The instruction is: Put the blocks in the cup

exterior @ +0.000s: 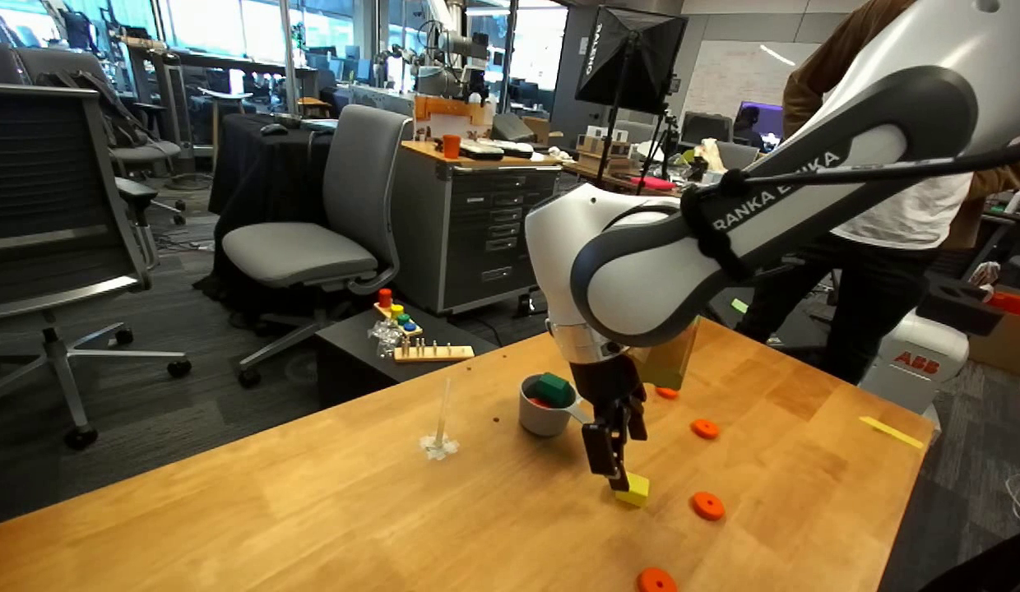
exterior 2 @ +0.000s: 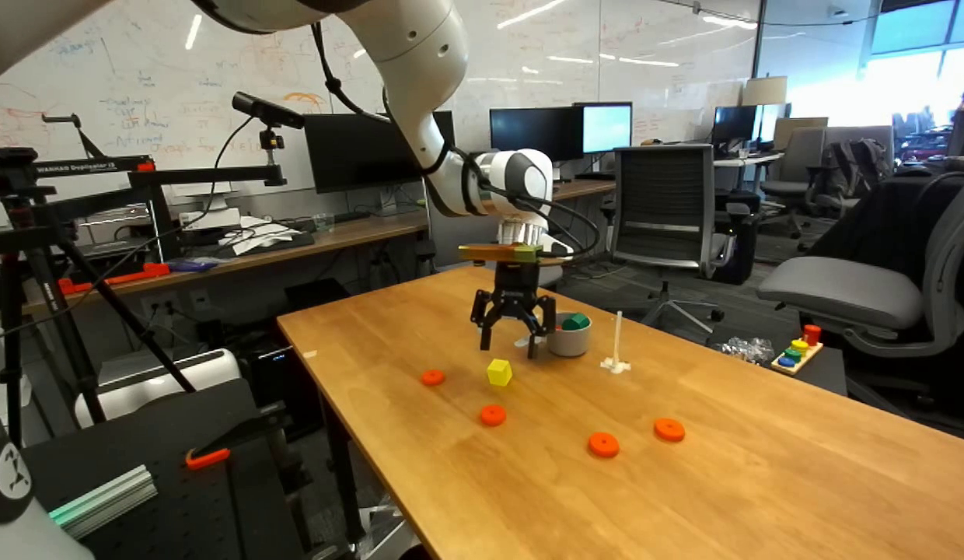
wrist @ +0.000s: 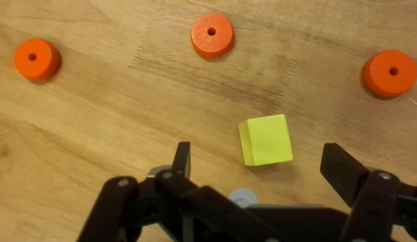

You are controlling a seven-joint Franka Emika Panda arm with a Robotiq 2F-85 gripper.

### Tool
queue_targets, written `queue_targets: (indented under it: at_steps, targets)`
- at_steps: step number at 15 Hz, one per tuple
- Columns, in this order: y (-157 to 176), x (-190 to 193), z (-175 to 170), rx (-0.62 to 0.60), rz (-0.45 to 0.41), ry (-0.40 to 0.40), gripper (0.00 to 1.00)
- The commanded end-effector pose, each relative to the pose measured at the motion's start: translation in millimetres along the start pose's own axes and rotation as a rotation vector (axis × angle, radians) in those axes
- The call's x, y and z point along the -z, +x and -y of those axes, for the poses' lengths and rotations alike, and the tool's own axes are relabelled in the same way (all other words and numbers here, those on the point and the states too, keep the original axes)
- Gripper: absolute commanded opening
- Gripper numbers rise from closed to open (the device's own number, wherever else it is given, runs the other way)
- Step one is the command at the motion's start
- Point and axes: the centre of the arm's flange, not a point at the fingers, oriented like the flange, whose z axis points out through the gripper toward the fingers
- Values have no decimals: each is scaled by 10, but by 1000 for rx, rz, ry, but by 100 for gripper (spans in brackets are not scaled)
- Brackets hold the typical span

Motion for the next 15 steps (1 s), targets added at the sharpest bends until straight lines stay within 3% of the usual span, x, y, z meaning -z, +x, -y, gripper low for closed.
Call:
queue_targets:
  at_steps: [1, 6, 7, 8, 15]
  targets:
    - [170, 23, 46, 39, 23, 5, 100]
    - [208, -111, 141, 65, 29, 34, 100]
    - [204, -122, 161, 67, 31, 38, 75]
    - [202, -132, 178, 64, 30, 40, 72]
    - [80, -54, 207, 43, 26, 72, 19]
